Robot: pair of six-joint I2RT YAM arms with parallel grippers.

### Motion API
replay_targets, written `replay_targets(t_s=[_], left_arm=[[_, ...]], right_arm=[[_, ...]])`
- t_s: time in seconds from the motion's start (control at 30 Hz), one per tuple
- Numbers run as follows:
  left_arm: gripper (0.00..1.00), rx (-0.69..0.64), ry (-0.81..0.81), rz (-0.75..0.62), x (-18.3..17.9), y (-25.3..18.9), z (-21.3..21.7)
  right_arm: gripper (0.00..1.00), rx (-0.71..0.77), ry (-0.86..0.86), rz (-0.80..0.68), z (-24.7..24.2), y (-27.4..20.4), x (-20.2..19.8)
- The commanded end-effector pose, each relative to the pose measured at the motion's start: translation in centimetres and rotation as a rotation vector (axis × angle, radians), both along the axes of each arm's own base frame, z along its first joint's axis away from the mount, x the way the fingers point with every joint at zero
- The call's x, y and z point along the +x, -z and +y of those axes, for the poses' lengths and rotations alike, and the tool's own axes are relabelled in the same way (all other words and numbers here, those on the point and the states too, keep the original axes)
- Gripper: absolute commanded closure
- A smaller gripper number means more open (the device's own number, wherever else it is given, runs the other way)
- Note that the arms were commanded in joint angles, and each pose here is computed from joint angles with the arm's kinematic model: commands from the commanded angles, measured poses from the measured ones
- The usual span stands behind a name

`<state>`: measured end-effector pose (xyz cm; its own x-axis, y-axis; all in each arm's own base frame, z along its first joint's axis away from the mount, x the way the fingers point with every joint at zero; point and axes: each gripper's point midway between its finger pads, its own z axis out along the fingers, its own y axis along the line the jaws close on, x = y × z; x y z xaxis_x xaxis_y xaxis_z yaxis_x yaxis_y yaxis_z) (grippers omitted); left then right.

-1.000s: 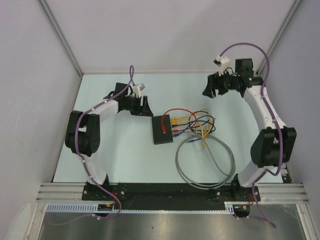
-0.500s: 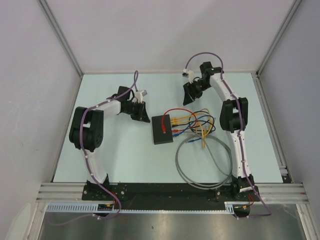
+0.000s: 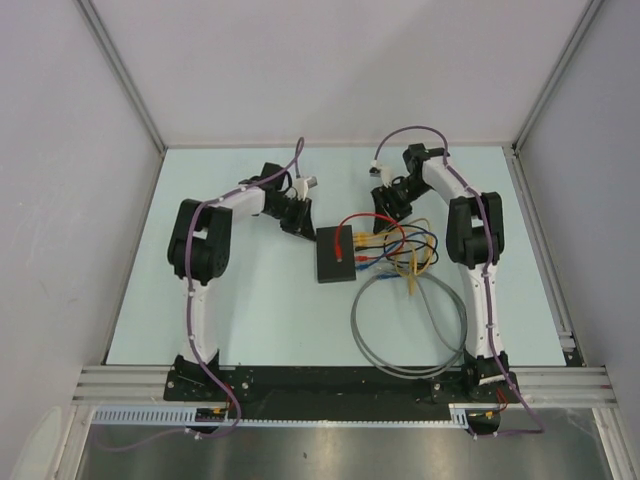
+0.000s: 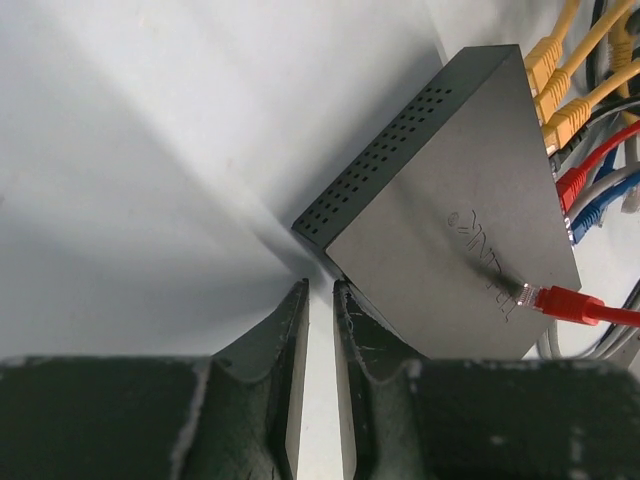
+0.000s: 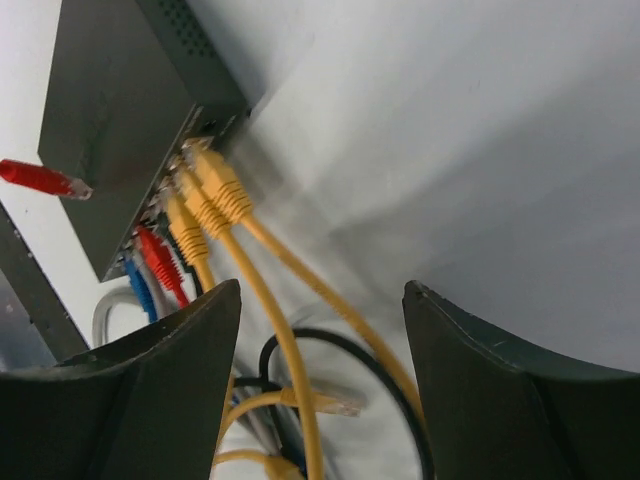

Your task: Pull the plug from the switch port

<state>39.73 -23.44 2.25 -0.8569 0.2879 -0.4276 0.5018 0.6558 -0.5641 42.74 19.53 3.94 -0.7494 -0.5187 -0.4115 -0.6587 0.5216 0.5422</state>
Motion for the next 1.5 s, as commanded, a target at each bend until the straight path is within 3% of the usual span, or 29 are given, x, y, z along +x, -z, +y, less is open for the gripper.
replay_targets(t_s=[0.0,0.17,0.23,0.27,0.37,0.53,0.63,0.73,0.77,0.87,1.17,1.47], left_arm=[[0.79,-0.055,0.069,-0.041,0.9,-1.5,-2.6],[0.79,-0.050,0.070,-0.073,1.1,-2.3,-2.9],[0.70,0.011,0.038,-0.113,1.7,-2.5,-1.9],[0.60,0.027,0.022,-0.151,2.1,-3.6,-1.3],[0.48,0.079,-0.063,-0.195,3.1,-5.1,0.9],[0.46,0.021,-0.072,-0.283,2.0,-9.6,1.6],[0.55,-0.103,-0.039,-0.228,-0.5,-10.4,0.0],[0.74,-0.142,-0.018,-0.160,-1.4,-9.6,-1.2],[0.84,-0.142,-0.020,-0.113,-1.8,-9.1,-1.4],[0.98,-0.188,0.006,-0.053,-1.5,-9.4,-2.6],[1.00,-0.208,0.044,-0.020,0.2,-7.2,-4.4],[1.00,-0.119,0.041,0.012,0.8,-2.7,-4.9]], right_arm=[[0.27,-0.049,0.025,-0.041,-1.5,-2.4,-0.7],[0.24,-0.054,0.071,-0.054,-2.0,-3.8,-1.1],[0.20,-0.050,0.079,-0.078,-2.1,-4.8,-0.9],[0.19,-0.054,0.086,-0.092,-2.3,-5.1,-0.5],[0.18,-0.039,0.109,-0.143,-2.7,-6.4,1.4],[0.17,-0.028,0.089,-0.181,-2.0,-6.7,2.9],[0.16,0.011,0.055,-0.182,-0.9,-6.5,3.2],[0.18,0.063,0.045,-0.150,-0.5,-6.0,3.4],[0.19,0.083,0.051,-0.148,-0.6,-6.1,3.7],[0.21,0.167,0.030,-0.137,-0.2,-6.1,3.6],[0.24,0.228,0.028,-0.076,1.1,-4.6,3.1],[0.27,0.229,0.043,0.039,1.5,-1.7,2.0]])
